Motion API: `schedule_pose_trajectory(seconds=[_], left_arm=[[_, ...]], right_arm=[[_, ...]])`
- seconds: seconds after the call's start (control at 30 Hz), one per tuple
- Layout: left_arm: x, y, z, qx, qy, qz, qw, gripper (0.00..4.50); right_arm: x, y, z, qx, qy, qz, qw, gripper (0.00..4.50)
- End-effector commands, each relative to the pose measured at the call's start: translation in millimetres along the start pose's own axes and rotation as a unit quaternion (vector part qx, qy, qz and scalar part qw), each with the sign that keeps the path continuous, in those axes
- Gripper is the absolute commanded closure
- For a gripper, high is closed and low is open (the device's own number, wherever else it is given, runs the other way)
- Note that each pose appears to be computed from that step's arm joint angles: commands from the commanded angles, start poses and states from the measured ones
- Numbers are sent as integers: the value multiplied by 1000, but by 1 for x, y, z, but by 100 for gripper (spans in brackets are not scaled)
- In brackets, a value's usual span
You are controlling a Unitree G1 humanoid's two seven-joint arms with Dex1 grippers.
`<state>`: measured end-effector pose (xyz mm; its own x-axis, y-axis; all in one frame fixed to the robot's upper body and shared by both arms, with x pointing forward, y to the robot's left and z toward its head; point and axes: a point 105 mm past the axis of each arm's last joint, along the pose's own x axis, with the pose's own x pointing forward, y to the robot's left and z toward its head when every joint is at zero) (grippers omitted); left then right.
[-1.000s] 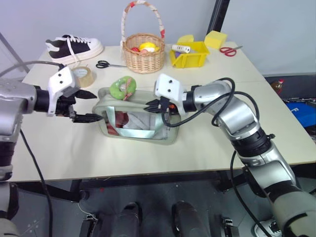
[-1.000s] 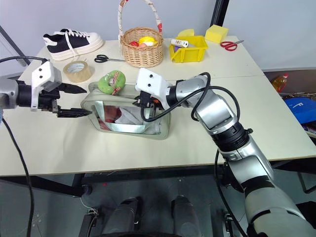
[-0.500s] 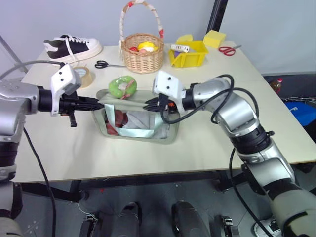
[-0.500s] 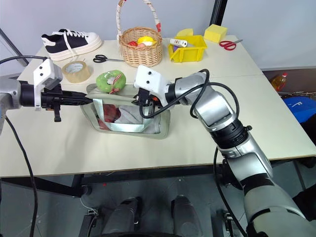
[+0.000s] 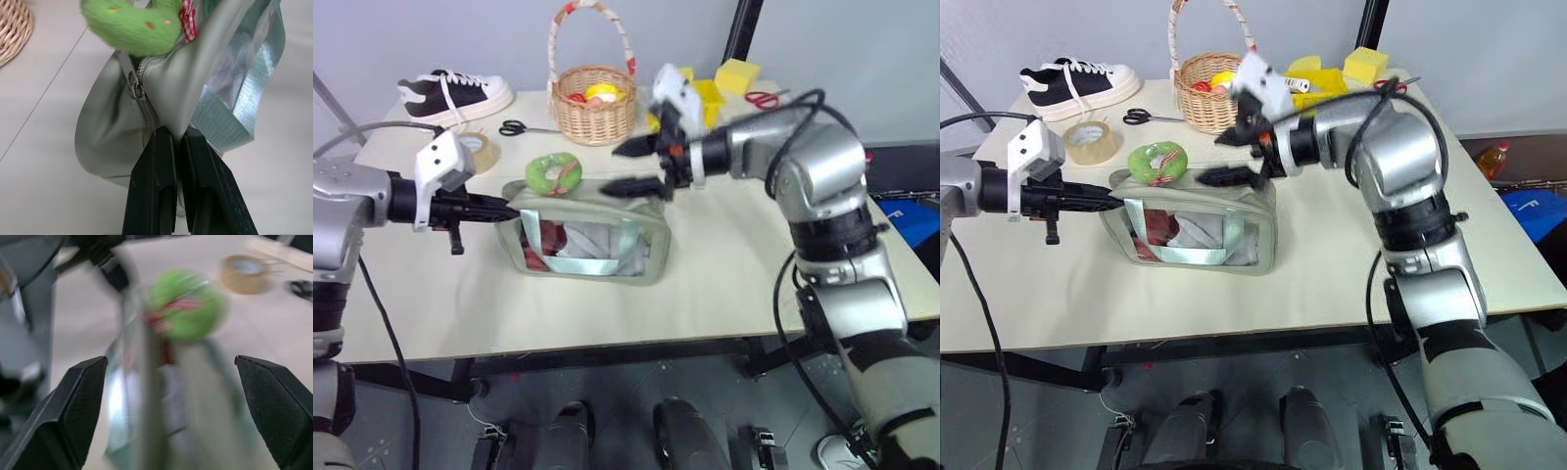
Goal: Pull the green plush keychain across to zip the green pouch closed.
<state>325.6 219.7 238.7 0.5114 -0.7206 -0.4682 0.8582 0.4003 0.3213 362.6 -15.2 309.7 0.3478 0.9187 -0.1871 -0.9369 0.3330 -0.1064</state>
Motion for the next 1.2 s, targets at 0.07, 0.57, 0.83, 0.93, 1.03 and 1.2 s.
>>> schedule_pose_trajectory(seconds=[0.07, 0.57, 0.83, 0.93, 1.03, 1.2], left_arm=[[-3, -2, 7, 21, -2, 0, 1000, 450], [-2, -5, 2, 22, 4, -1, 1000, 450], [2, -3, 5, 28, 2, -1, 1000, 450], [3, -3, 5, 29, 2, -3, 1000, 450], [3, -3, 3, 27, 4, -2, 1000, 450], [0, -2, 1, 20, 9, 7, 1000, 450]], right_arm=[[33, -9, 24, 58, -51, -34, 996, 5], [62, 0, -23, 69, 32, -16, 997, 5], [56, -1, -21, 81, 18, -11, 997, 136], [51, -5, -19, 85, 13, -21, 996, 299], [40, -9, -20, 87, 12, -31, 996, 447], [-9, -17, -24, 53, 30, -72, 996, 447]])
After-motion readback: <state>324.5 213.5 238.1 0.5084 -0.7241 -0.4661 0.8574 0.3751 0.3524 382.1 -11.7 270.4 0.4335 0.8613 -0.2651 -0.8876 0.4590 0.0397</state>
